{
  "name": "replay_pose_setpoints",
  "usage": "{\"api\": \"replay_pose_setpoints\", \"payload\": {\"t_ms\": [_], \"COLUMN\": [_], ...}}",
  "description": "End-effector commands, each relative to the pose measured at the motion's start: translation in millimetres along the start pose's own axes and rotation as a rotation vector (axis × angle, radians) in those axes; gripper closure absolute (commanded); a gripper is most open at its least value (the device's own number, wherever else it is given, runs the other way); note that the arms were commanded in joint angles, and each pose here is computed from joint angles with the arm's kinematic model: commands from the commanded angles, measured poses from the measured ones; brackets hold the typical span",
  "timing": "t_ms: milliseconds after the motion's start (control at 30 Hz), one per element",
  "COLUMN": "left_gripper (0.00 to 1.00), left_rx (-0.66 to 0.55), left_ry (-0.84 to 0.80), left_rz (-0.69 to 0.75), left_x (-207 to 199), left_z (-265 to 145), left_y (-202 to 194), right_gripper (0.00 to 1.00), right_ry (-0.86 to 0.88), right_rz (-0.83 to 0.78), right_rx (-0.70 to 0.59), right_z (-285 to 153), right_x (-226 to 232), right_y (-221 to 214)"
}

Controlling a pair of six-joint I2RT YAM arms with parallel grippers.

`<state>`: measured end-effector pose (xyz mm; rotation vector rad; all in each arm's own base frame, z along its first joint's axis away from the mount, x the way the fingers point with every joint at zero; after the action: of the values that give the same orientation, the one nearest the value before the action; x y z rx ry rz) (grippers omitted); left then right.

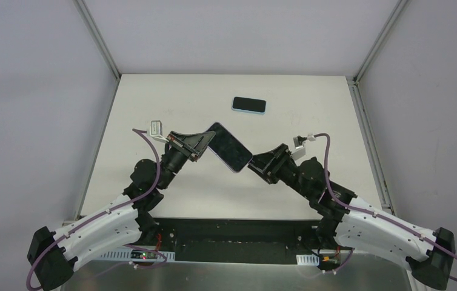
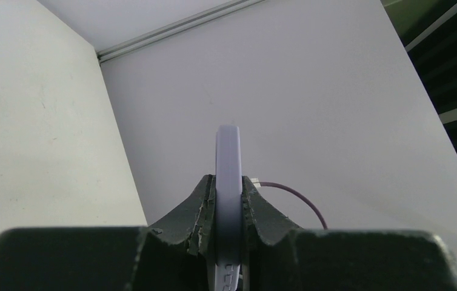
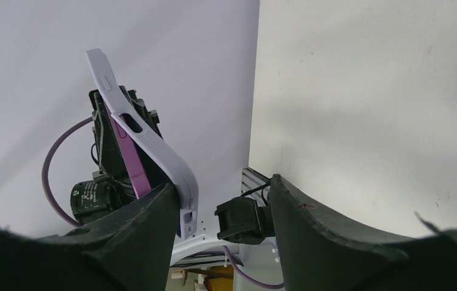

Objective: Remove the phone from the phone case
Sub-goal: Remove the phone case from the phone.

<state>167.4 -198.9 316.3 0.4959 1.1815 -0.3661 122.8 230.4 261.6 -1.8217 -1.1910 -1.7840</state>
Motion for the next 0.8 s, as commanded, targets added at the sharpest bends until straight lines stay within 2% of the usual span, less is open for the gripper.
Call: {"api": "replay_pose_setpoints", "payload": {"t_ms": [0, 267, 767], "left_gripper": [1.0, 1.0, 1.0], "left_rx": [0.018, 0.019, 0.014], "left_ry": [-0.119, -0.074, -0.022], "left_rz": [-0.111, -0.153, -0.155], "left_x": [-33.5, -21.2, -1.1], "left_z": [5.7, 15.2, 19.1], "left_y": [-0.2, -4.6, -9.5], "right_gripper": [0.41, 0.43, 0.68], "right_ry": [0.228, 0.389, 0.476], "right_rz": [0.058, 0.058, 0.089], "right_rx": [-0.009, -0.011, -0.021], "right_z": [1.6, -3.2, 7.9], "right_x": [34.1, 48.3, 65.8], "right_y": [2.5, 2.4, 4.1]}}
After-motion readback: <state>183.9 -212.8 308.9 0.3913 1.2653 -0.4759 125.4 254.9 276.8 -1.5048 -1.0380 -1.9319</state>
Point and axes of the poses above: each gripper's point midway between its finger pads, its own z axis out along the fingers, its own x axis along the line the jaws close on, y = z × x, the point moved 6 cm from there along -z, back along the fingers, and after that the axes turned 5 degrees about -z, right-handed, at the moved point
